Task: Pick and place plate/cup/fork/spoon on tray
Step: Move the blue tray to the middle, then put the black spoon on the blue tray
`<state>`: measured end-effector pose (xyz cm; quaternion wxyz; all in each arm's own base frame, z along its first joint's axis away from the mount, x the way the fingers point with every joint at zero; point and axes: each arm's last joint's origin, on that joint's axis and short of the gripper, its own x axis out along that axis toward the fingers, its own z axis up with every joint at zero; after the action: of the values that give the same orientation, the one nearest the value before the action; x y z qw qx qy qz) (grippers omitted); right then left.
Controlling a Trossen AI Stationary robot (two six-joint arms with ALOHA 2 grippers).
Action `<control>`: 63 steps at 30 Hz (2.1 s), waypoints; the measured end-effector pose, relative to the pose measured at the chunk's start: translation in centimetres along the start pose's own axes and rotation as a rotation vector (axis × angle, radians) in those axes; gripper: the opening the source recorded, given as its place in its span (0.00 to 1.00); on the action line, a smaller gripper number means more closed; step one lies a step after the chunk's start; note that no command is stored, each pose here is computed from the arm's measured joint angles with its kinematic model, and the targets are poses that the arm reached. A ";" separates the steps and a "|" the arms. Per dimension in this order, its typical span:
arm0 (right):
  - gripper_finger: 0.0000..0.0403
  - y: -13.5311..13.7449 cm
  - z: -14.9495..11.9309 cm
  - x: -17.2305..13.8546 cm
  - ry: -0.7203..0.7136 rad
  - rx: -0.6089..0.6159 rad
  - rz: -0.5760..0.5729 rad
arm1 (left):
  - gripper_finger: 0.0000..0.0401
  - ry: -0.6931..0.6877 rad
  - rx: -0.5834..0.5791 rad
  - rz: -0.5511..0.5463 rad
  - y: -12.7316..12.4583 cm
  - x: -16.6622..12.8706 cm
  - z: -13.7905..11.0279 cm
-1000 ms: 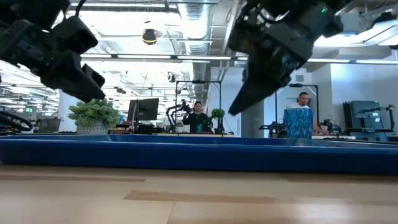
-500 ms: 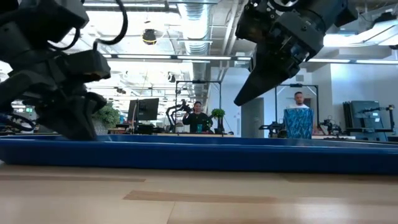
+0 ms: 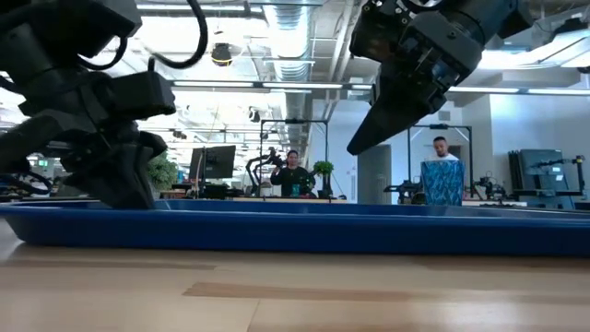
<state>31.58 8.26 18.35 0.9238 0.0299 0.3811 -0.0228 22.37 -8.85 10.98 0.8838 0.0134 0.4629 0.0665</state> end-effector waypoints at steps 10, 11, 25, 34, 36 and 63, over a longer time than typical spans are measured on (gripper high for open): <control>0.03 0.0 0.0 0.0 -0.001 0.015 0.000 | 0.00 -0.006 -0.024 0.007 0.3 -0.7 0.0; 0.03 0.0 0.0 0.0 -0.001 0.019 0.000 | 0.00 -0.005 -0.030 0.003 0.4 -1.0 0.0; 0.10 0.1 1.5 -4.8 0.022 0.082 -0.170 | 0.00 -0.283 -0.167 -0.092 1.8 -5.2 -1.2; 0.03 1.4 -5.0 -9.6 0.157 0.420 -0.398 | 0.00 -0.630 -0.257 -0.253 3.4 -6.6 -3.4; 0.04 1.4 -6.8 -9.8 0.184 0.540 -0.451 | 0.00 -0.647 -0.250 -0.224 3.6 -6.8 -3.4; 0.33 -4.2 -13.2 -6.5 0.328 1.083 -0.673 | 0.00 -0.685 -0.261 -0.228 4.0 -7.2 -3.1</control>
<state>17.43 5.16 13.47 0.6505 0.3730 0.4401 -0.4940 15.38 -5.95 15.46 0.9833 -0.1292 0.1271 0.0178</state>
